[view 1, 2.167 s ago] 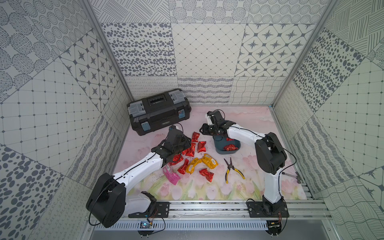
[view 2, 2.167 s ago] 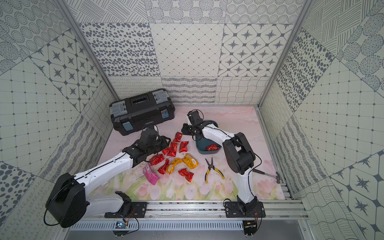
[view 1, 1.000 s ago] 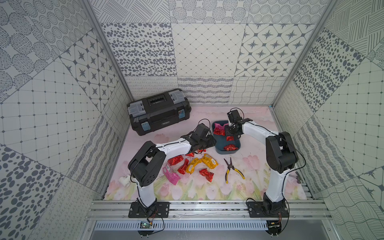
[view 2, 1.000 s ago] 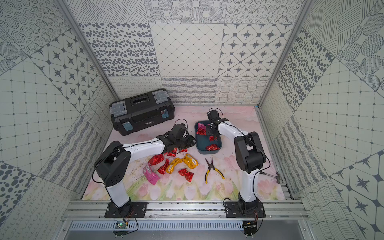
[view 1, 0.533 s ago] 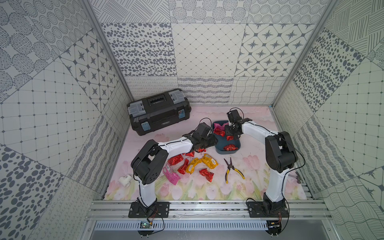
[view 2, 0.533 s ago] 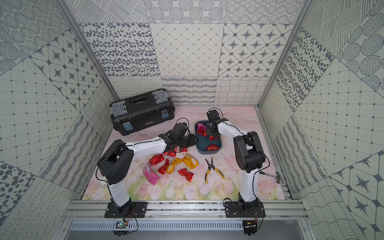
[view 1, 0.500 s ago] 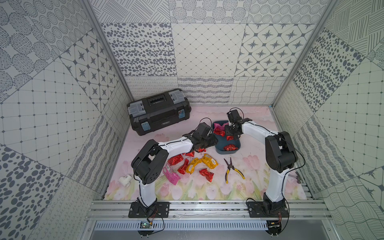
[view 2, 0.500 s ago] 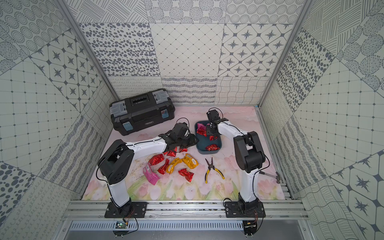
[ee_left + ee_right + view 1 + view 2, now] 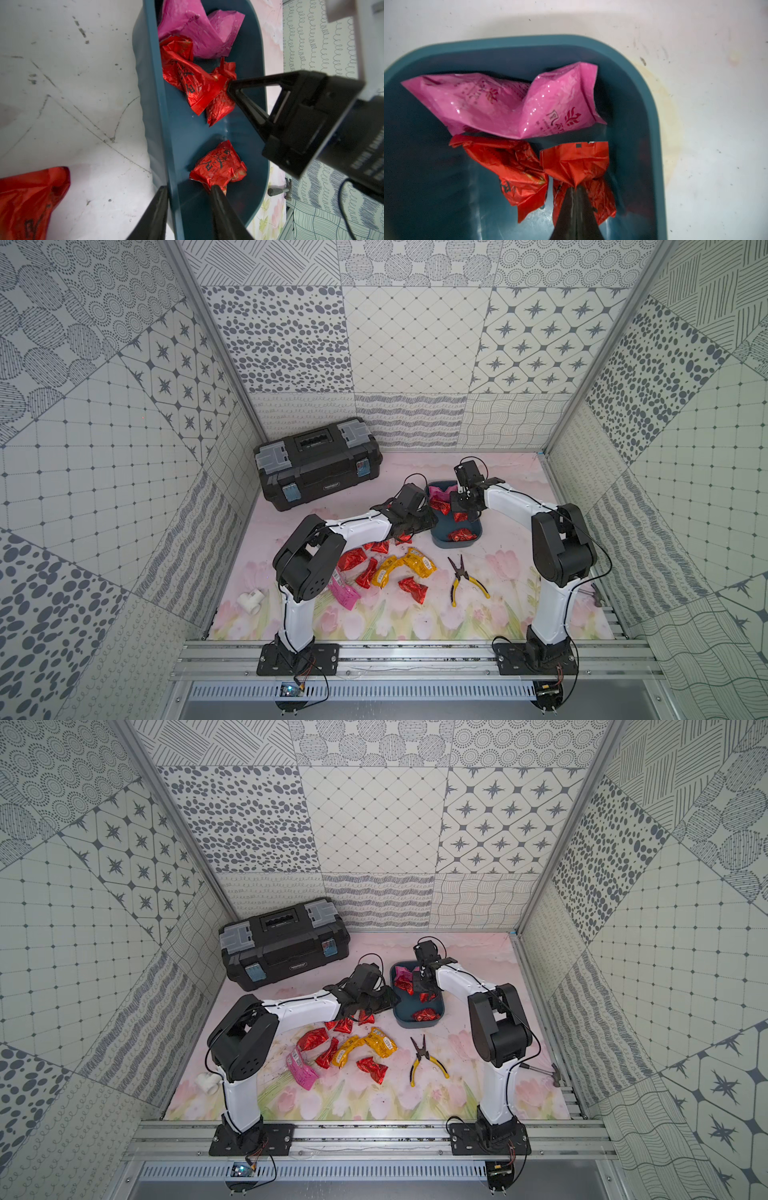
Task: Take the tea bags out of the storage box
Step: Pick up the tea bag from the storage box, then move the storage box to the center of the board, then place the tea bag at the center of the board.
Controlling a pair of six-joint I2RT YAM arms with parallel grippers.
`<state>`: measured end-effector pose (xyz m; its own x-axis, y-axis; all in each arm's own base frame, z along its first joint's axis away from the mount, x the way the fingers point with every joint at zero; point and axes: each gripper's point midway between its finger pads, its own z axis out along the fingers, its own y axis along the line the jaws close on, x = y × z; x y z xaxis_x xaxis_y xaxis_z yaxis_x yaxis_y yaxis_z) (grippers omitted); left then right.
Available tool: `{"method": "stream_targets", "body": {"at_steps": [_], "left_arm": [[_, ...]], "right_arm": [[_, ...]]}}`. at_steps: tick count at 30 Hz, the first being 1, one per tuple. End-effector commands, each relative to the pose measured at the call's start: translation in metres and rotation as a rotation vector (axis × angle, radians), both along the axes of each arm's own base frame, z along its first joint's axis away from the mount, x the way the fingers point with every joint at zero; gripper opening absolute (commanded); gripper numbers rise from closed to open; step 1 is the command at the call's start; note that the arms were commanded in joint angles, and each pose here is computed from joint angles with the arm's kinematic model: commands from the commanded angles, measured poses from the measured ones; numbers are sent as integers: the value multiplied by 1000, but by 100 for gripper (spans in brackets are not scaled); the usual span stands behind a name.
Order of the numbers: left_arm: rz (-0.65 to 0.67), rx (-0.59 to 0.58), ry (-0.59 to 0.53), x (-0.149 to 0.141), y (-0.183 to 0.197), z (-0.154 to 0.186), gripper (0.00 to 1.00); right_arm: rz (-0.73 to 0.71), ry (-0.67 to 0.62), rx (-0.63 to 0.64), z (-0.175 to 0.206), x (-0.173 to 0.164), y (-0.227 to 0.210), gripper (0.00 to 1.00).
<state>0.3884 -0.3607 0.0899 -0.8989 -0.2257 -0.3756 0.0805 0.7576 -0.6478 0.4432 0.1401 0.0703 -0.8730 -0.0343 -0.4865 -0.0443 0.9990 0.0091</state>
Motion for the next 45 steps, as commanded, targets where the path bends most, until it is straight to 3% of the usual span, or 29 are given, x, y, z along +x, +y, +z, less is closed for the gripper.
{"method": "stream_targets", "body": {"at_steps": [1,16,26,29,32,34,40,45], "left_arm": [[-36,14,-4,-1,-6,-3,32],[-75,42,4,-13,-17,-13,18],[-97,35,-2,-21,-27,-11,18],[-66,40,-49,-19,-18,3,27],[-8,49,-108,-18,-2,24,44],[45,39,-136,-19,13,37,48],[295,92,-162,-33,91,49,51],[508,171,-186,-57,159,56,50]], "right_arm": [[-14,-69,36,32,-6,-4,0],[-30,-198,152,92,-66,-18,0],[12,-198,242,106,-93,-9,0],[35,-210,264,114,-93,2,0],[71,-226,273,124,-91,20,0],[106,-229,268,127,-89,36,0],[179,-213,298,124,-84,87,0],[212,-138,296,92,-82,129,0]]}}
